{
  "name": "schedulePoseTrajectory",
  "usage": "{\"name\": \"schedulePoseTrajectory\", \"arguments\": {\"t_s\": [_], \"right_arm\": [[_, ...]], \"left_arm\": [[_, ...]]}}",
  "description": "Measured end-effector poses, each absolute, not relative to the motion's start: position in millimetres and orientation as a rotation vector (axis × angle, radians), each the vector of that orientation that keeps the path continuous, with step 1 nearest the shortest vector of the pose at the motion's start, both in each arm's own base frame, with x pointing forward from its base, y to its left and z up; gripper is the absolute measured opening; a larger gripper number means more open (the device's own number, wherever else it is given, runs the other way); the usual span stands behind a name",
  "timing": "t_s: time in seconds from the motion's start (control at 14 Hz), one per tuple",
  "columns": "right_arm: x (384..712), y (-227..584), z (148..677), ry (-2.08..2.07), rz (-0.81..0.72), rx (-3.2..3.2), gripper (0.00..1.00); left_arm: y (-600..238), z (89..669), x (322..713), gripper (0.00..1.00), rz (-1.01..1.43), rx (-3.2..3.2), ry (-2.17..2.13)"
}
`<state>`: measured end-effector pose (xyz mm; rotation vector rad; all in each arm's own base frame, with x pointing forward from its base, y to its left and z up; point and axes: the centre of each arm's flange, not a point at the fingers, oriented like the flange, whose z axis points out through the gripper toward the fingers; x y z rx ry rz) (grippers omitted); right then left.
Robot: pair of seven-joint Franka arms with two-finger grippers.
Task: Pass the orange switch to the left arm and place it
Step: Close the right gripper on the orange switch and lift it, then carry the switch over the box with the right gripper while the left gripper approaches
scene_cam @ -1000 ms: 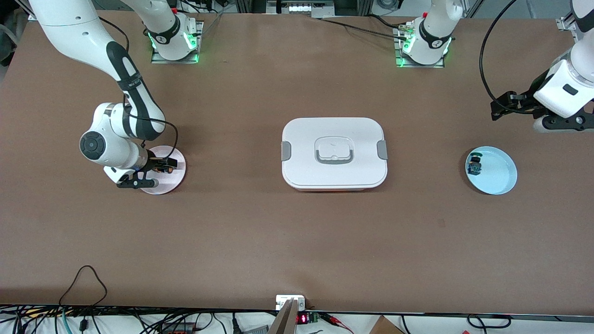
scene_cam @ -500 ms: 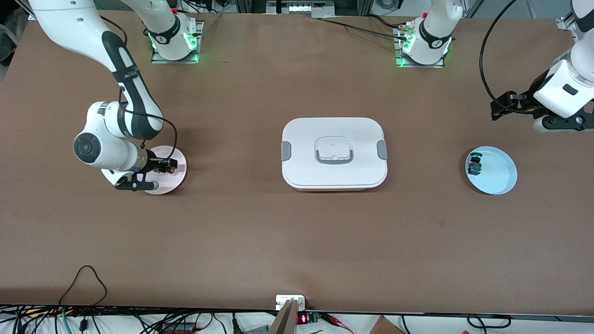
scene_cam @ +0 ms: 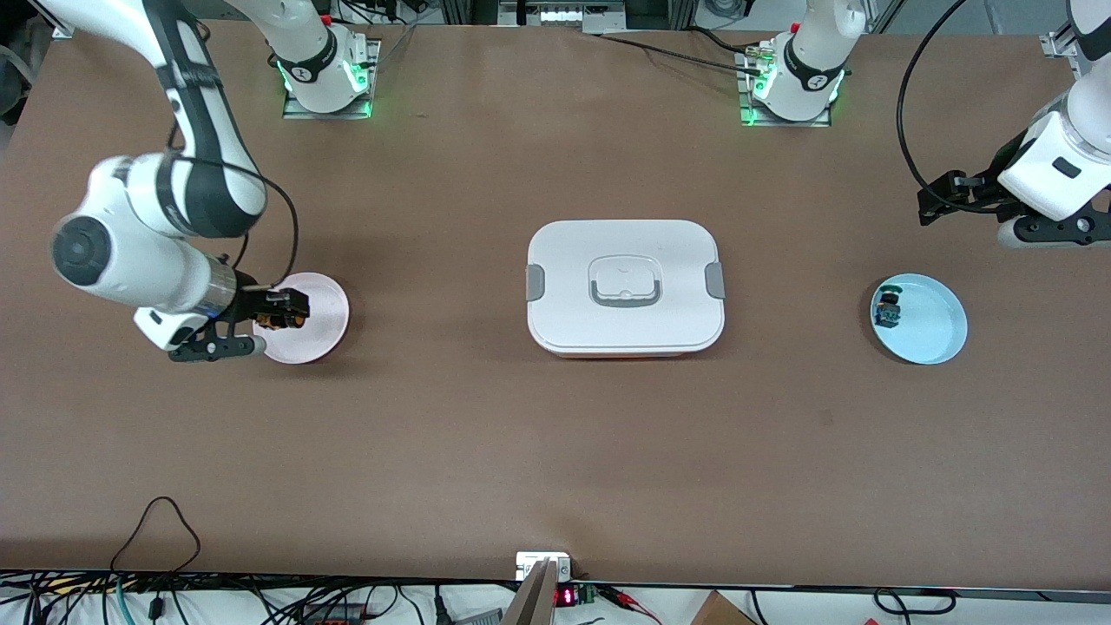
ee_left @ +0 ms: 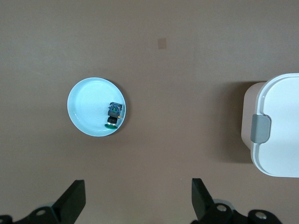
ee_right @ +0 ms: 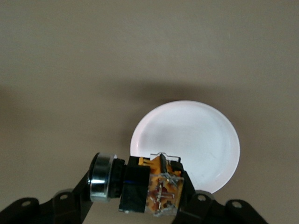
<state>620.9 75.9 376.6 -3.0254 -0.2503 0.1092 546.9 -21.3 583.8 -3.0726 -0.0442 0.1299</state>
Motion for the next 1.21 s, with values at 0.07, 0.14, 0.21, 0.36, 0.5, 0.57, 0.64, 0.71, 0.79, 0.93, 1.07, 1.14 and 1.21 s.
{"name": "schedulePoseTrajectory", "arguments": {"t_s": [0.07, 0.14, 0.21, 0.36, 0.5, 0.57, 0.64, 0.71, 0.79, 0.93, 1.07, 1.14, 1.21], "right_arm": [[623, 82, 401, -0.367, 0.058, -3.008, 0.74], [623, 89, 422, -0.494, 0.009, -2.985, 0.74], [621, 97, 439, -0.606, -0.033, -2.959, 0.74], [615, 118, 464, -0.737, -0.106, -2.872, 0.74], [610, 140, 487, -0.868, -0.194, -2.733, 0.74], [609, 149, 497, -0.952, -0.239, -2.662, 0.74], [607, 158, 503, -1.014, -0.278, -2.588, 0.74], [606, 167, 507, -1.054, -0.317, -2.501, 0.74], [605, 176, 509, -1.085, -0.358, -2.407, 0.74], [604, 190, 513, -1.167, -0.464, -2.214, 0.74], [603, 204, 513, -1.244, -0.566, -2.045, 0.74], [602, 214, 511, -1.27, -0.613, -1.96, 0.74], [601, 224, 508, -1.286, -0.654, -1.882, 0.74]], "left_arm": [[-21, 584, 547, 1.0, 0.13, -3.073, -0.044], [-21, 584, 547, 1.0, 0.13, -3.073, -0.044], [-21, 584, 547, 1.0, 0.13, -3.073, -0.044], [-21, 584, 547, 1.0, 0.13, -3.073, -0.044], [-21, 584, 547, 1.0, 0.134, -3.072, -0.046], [-20, 583, 546, 1.0, 0.14, -3.072, -0.046], [-21, 582, 546, 1.0, 0.147, -3.071, -0.046], [-21, 580, 547, 1.0, 0.158, -3.071, -0.044], [-22, 577, 547, 1.0, 0.168, -3.075, -0.043], [-24, 572, 549, 1.0, 0.198, -3.125, -0.058], [-18, 564, 547, 1.0, 0.279, -3.192, -0.104], [-15, 559, 546, 1.0, 0.346, -3.222, -0.125], [-16, 553, 544, 1.0, 0.416, -3.249, -0.135]]}}
